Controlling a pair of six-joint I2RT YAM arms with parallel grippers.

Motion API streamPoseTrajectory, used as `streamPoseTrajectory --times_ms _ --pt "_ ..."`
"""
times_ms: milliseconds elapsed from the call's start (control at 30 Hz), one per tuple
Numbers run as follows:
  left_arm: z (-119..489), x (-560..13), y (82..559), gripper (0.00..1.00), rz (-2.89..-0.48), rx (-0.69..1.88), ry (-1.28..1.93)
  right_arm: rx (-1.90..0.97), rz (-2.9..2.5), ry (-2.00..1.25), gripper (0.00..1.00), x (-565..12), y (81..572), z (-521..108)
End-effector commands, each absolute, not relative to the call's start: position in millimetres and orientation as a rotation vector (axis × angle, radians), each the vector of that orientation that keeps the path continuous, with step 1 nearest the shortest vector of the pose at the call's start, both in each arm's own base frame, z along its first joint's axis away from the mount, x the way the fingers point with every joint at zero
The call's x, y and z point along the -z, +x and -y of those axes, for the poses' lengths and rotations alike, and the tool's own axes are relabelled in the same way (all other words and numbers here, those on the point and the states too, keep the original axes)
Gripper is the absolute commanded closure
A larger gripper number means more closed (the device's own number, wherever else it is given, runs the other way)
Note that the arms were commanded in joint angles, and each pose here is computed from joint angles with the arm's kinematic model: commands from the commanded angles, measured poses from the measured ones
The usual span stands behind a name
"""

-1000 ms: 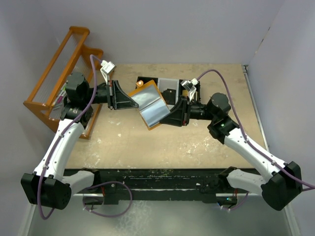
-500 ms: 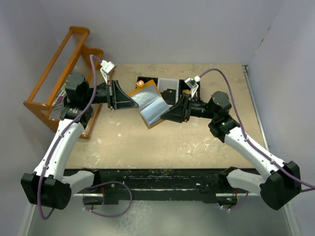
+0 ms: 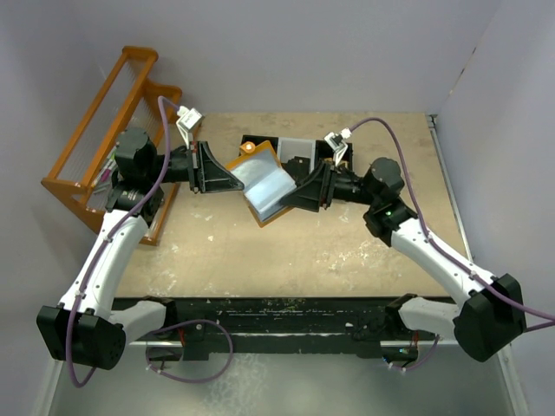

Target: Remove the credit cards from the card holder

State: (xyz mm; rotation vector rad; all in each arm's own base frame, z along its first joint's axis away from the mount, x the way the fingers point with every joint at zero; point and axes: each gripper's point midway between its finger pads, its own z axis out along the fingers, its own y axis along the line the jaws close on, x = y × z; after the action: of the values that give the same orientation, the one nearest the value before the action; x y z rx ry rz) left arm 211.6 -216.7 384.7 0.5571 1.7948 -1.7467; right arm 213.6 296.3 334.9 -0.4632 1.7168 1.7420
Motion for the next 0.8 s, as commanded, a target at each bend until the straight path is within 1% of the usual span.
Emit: streamPoseTrajectory --times_ms 0,233,467,500,600,667,767 --pt "214.8 -406.3 199.7 1.00 -1.713 1.721 0.648 -1.719 -1.577 -0.455 0.25 -376.2 227.6 -297.6" --pt "215.0 -406.0 198.4 1.00 -1.713 1.724 0.653 -1.668 -1.604 -0.411 0.17 -378.6 242.2 -299.7" --pt "216.1 -403.7 199.5 1.00 -1.720 1.729 0.648 -1.696 -1.498 -0.460 0.16 -401.2 235.0 -300.6" --pt "216.6 -403.1 200.0 1.00 -1.723 1.731 0.646 -1.704 -1.464 -0.481 0.16 -413.0 233.1 -301.9" --pt "217.3 -402.0 200.0 1.00 -1.726 1.734 0.646 -1.739 -1.439 -0.513 0.20 -423.4 230.6 -308.0" --pt "217.2 -401.2 200.3 1.00 -1.727 1.734 0.646 -1.763 -1.435 -0.522 0.24 -423.3 229.1 -312.9" --pt "217.3 -400.8 199.6 1.00 -1.727 1.736 0.651 -1.788 -1.437 -0.527 0.36 -420.1 227.7 -317.8"
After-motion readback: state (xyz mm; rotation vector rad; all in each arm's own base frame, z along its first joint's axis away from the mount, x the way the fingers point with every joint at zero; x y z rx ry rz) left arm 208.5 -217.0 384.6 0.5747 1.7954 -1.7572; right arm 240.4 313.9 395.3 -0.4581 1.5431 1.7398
